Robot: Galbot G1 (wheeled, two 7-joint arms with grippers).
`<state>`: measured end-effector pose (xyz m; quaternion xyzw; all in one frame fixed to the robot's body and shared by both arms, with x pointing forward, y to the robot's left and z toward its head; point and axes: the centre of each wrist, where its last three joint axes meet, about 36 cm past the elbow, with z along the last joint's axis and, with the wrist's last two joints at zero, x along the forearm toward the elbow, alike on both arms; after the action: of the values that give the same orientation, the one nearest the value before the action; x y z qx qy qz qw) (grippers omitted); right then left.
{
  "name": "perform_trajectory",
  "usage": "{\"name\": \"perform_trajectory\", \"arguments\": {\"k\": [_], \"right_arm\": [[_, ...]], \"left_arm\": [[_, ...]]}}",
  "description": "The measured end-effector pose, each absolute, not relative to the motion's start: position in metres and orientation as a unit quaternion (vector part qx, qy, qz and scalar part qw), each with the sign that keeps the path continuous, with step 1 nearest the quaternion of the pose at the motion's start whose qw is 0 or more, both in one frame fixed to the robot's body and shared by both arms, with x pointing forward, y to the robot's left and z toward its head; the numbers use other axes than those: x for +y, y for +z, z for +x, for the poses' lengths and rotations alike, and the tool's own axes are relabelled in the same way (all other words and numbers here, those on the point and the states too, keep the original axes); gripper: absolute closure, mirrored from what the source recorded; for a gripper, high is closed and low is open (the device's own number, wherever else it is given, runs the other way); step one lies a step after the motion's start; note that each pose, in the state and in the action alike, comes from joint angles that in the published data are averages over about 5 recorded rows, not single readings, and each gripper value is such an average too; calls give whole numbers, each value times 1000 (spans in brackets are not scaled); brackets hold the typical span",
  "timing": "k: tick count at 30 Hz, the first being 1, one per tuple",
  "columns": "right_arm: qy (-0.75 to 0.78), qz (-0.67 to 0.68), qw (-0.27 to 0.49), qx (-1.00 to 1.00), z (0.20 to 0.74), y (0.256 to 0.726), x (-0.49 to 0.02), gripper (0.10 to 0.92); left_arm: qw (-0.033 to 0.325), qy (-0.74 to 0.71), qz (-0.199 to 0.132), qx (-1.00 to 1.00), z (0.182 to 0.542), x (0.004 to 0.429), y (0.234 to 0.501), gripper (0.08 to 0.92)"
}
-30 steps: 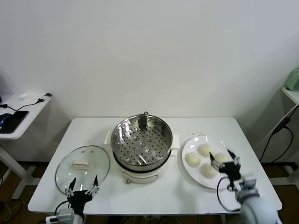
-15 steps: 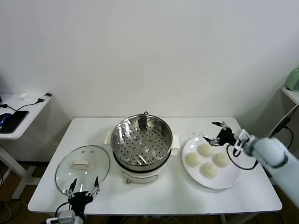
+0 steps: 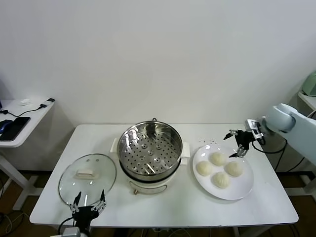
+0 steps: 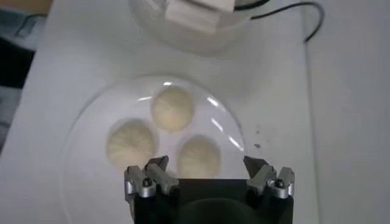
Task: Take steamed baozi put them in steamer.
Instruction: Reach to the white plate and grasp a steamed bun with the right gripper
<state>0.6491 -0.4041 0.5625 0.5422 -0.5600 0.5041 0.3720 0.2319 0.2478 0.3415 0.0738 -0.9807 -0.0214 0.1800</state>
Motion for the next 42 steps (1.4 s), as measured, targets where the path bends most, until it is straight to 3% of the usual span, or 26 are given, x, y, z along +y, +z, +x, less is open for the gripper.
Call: {"name": "perform_trajectory", "arguments": {"k": [12, 32, 42], "right_arm": [[511, 520, 434, -529, 680, 526, -369, 200], [497, 485, 473, -542, 693, 464, -345, 203], [488, 479, 477, -552, 692, 461, -346, 356]], "left_arm": [[185, -22, 72, -980, 227, 241, 337, 177], [187, -23, 71, -979, 224, 236, 330, 177], [189, -32, 74, -979, 219, 236, 331, 177]]}}
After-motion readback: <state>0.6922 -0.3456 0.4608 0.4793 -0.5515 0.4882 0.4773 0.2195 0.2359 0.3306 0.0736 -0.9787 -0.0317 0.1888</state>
